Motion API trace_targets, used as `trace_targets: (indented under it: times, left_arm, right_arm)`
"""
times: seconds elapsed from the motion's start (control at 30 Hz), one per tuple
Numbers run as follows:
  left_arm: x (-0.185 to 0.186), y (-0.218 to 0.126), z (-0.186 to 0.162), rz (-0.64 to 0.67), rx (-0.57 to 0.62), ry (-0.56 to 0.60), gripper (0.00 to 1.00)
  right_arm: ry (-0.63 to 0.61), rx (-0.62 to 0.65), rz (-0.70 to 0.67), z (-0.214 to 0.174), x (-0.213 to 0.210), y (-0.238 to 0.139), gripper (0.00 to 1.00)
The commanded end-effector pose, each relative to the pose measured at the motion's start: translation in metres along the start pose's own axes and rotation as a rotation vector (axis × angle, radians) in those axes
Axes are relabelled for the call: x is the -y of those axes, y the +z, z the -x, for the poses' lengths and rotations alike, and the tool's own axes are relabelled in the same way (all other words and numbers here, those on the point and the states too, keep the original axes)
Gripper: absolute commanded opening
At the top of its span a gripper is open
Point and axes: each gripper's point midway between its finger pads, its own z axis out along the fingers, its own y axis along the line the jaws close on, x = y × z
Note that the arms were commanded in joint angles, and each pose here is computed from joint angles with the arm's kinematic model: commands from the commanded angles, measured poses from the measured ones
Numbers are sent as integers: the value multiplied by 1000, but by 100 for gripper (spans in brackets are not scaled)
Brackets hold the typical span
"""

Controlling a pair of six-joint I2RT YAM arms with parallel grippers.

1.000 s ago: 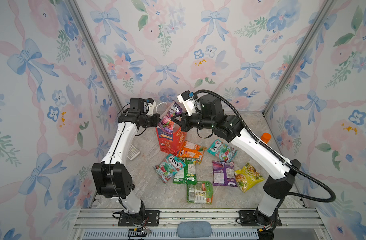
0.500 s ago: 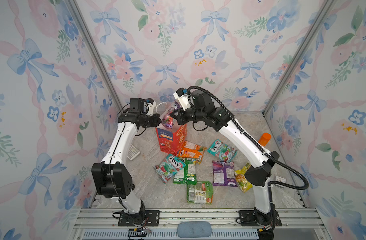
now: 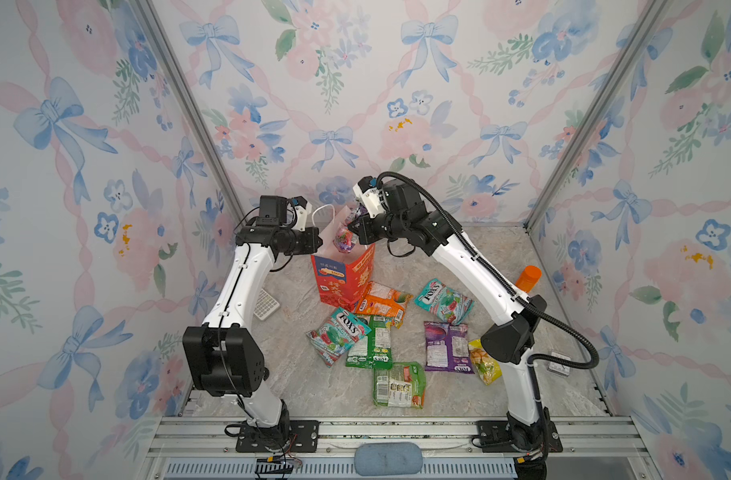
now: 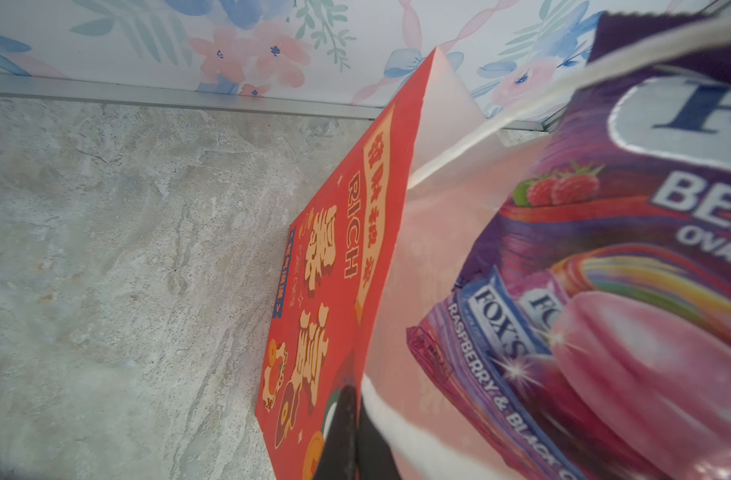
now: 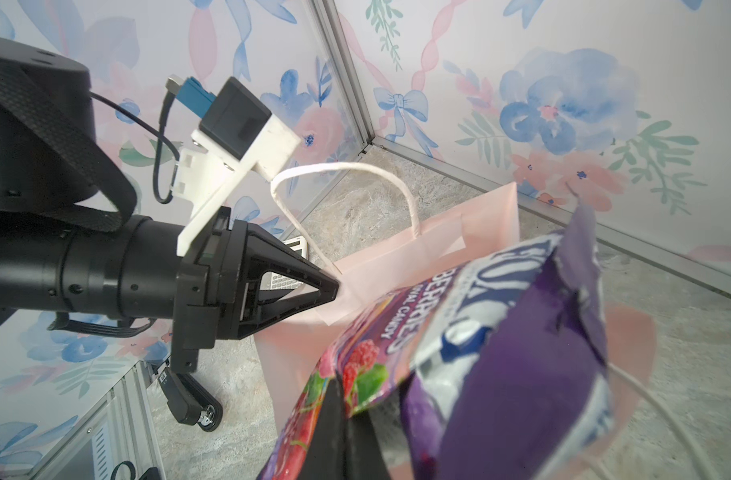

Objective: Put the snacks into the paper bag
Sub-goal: 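Open the right gripper to drop the purple packet into the bag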

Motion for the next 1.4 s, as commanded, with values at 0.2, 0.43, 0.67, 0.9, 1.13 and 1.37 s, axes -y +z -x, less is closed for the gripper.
trace_targets:
  times: [0.2, 0.43, 0.67, 0.9, 1.13, 1.37]
  left_arm:
    - [1, 3, -11, -22, -35, -28, 0]
    - [1, 3, -11, -25, -38, -30, 0]
    - [1, 3, -11, -24, -37, -28, 0]
    - [0, 3, -12, -21, -39, -27, 0]
    - [-1, 2, -12, -13, -36, -27, 0]
    - [-3, 2, -13, -8, -37, -29, 0]
  right_arm:
    - [-23, -4, 39, -1, -19, 17, 0]
    - [-12, -20, 60, -8, -21, 26, 0]
    - [8, -23, 61, -9, -13, 31, 0]
    - [24, -21, 60, -4, -6, 20, 10]
    - [-4, 46, 58, 16, -17, -17, 52]
    - [-5, 132, 59, 21, -27, -63, 64]
